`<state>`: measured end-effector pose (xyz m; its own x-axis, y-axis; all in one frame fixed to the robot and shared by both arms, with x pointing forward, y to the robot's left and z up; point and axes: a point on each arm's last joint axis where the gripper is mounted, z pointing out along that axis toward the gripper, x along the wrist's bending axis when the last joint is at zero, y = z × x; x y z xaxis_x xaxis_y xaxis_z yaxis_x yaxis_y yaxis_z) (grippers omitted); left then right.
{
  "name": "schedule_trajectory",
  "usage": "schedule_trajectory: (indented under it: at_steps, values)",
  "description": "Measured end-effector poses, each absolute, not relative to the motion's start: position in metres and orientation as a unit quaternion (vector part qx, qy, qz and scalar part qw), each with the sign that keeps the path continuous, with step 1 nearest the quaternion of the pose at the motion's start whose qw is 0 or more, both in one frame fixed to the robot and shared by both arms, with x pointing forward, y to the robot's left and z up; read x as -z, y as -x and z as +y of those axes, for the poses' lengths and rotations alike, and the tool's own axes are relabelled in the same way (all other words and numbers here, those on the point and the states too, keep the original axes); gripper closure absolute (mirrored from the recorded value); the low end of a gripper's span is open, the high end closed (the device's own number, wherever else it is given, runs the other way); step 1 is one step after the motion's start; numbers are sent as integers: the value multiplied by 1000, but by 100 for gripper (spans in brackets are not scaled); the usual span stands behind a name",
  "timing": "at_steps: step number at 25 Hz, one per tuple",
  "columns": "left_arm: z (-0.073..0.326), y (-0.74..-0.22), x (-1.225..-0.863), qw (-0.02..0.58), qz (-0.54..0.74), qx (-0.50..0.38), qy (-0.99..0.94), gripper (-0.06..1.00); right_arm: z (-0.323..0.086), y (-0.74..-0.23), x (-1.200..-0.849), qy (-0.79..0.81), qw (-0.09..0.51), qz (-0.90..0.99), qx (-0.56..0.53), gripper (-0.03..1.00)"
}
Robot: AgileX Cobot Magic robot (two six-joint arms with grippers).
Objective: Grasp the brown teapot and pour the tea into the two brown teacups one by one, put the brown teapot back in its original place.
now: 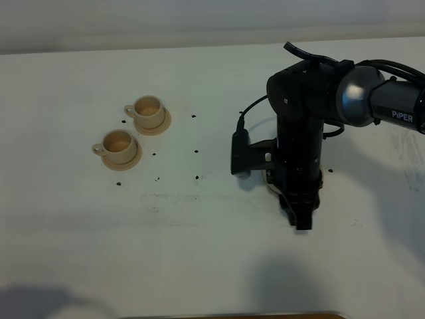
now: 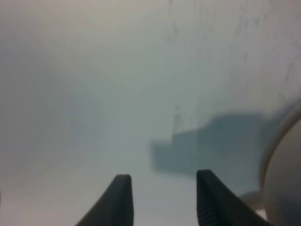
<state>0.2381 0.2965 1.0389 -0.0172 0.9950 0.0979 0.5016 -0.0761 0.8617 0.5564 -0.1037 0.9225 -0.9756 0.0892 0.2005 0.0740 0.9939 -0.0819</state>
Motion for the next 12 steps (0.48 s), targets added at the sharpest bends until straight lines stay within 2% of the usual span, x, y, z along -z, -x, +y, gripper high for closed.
schedule_trajectory:
  at_steps: [6, 12]
  values:
    - [296, -238, -1039, 320, 600, -386, -624, 42, -93, -564, -953, 79, 63, -995, 1, 66]
    - [296, -238, -1039, 320, 600, -386, -624, 42, -92, -570, -988, 244, 4, -970, 12, 66]
